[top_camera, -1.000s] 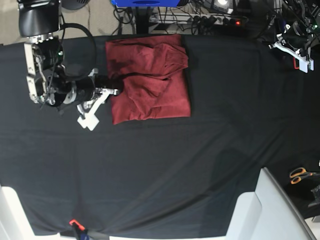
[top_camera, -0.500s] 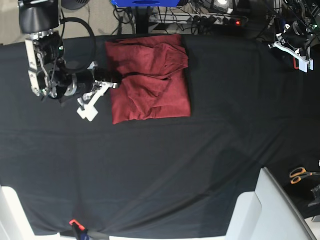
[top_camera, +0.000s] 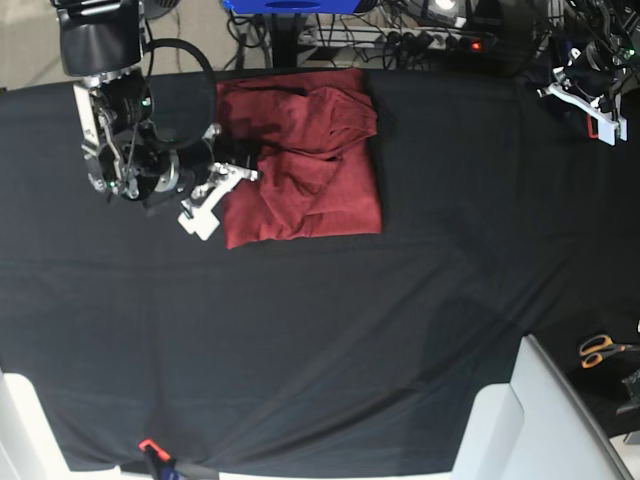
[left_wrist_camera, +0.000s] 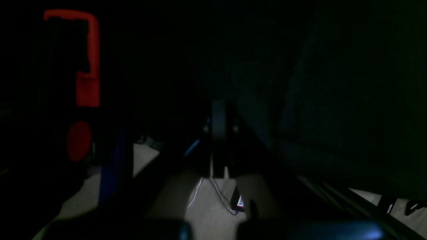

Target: Fold the T-shirt properly

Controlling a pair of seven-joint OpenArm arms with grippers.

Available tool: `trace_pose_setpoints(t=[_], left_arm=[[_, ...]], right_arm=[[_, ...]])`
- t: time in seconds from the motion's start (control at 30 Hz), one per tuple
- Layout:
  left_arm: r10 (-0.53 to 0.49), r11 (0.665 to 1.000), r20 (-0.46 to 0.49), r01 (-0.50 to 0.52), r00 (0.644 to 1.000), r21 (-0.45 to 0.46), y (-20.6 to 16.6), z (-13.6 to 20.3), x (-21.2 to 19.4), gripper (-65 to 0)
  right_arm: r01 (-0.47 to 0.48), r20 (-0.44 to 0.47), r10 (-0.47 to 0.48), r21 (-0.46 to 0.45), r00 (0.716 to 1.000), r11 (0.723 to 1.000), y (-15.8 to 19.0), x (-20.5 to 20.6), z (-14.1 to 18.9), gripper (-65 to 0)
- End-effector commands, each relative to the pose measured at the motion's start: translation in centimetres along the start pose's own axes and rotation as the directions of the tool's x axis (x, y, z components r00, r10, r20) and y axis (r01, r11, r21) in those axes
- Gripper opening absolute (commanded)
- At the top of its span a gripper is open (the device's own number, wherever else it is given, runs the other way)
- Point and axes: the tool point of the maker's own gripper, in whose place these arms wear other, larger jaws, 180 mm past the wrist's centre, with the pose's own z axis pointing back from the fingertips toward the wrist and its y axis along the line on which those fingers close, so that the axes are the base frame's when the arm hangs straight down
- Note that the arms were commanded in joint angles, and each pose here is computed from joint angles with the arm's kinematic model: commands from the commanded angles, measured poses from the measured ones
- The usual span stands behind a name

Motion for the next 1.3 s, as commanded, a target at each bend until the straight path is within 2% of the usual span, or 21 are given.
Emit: trace_pose_setpoints(t=[0.0,0.17,0.53,0.8,1.1,1.27], left_arm=[[-0.017,1.0,0.033,0.017,0.999,0.007,0.5,0.5,1.1,-65.0],[-0.005,1.0,0.021,0.005,1.0,0.006,0.7,0.3,0.6,-65.0],[-0.005,1.0,0.022,0.005,1.0,0.006,0.7,0.3,0.7,-65.0],[-0.005,1.0,0.02,0.005,1.0,0.007,0.7,0.3,0.6,-65.0],[-0.005,1.0,0.022,0.005,1.0,0.006,0.7,0.3,0.7,-65.0],[-0.004,1.0,0.022,0.004,1.0,0.007,0.8,0.3,0.7,-65.0]], right_arm=[[-0.025,0.051,0.024,0.016,0.998,1.0,0.7,1.9,0.7,-64.2],[-0.021,0.052,0.021,0.004,0.998,1.0,0.2,2.0,0.8,-64.2],[-0.02,0.054,0.017,0.07,0.998,0.997,3.3,2.5,-0.5,-64.2],[0.013,0.031,-0.015,0.069,0.999,0.998,2.7,2.9,-1.4,-64.2],[-0.022,0.051,0.015,0.142,0.999,0.99,7.2,4.8,-2.4,-64.2],[-0.116,-0.004,0.117,0.138,0.993,0.984,9.6,4.6,-3.9,-64.2]])
